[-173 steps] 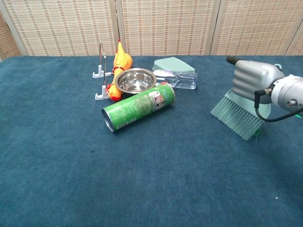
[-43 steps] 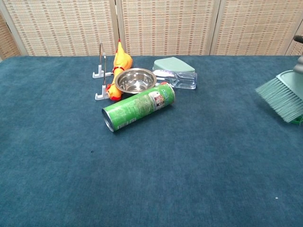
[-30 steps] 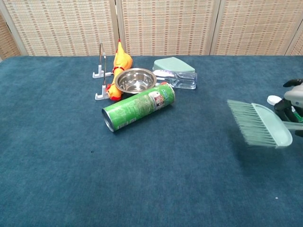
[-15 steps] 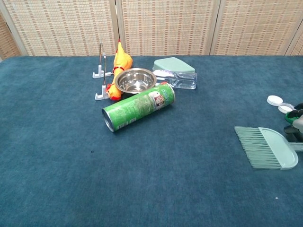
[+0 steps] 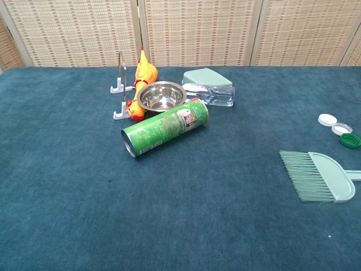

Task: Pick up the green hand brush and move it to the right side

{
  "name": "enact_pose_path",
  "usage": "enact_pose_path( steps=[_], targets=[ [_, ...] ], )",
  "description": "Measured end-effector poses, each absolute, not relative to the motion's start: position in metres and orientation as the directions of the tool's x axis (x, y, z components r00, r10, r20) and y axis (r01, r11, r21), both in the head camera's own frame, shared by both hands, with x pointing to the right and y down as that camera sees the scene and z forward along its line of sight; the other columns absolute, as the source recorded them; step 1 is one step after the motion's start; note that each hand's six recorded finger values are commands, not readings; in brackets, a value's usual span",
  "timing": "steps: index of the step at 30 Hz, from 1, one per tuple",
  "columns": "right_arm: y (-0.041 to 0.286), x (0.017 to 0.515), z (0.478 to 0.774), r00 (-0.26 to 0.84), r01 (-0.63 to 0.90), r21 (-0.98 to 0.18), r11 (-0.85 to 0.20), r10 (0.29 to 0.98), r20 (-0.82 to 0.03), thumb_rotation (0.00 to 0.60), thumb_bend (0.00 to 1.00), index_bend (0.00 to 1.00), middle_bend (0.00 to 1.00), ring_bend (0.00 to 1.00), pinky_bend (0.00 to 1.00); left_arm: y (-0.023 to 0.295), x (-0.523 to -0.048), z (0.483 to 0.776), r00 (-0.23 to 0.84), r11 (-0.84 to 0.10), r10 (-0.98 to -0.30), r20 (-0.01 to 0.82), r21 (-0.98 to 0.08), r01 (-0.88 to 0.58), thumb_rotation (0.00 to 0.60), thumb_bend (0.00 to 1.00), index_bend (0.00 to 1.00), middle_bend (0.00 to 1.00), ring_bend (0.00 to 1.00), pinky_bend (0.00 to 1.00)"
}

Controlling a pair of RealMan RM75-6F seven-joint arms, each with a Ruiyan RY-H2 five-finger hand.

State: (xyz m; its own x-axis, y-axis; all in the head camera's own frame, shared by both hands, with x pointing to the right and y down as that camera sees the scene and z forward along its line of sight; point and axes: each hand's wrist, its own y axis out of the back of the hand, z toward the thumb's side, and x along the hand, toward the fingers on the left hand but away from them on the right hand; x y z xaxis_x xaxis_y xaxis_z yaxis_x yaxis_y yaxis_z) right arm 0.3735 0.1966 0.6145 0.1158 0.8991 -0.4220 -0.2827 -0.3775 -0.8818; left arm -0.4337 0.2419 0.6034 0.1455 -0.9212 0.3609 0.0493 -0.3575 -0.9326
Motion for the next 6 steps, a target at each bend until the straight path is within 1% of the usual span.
enact_pose_path(
  steps=[2, 6],
  targets=[
    [0.21, 0.382, 0.609, 0.09, -0.257, -0.898, -0.357, 0.916, -0.39, 0.6, 0.16, 0.0, 0.0, 0.0, 0.0, 0.24, -0.434, 0.603, 0.144, -0.335, -0.93, 0.339, -0.941, 0.05, 0.6, 0.45, 0.0, 0.0, 0.0, 0.05],
    [0.219, 0.387, 0.614, 0.097, -0.245, -0.9, -0.362, 0.914, -0.394, 0.6, 0.16, 0.0, 0.0, 0.0, 0.0, 0.24, -0.435, 0.606, 0.142, -0.329, -0.932, 0.335, -0.942, 0.061, 0.6, 0.45, 0.0, 0.0, 0.0, 0.05]
  ],
)
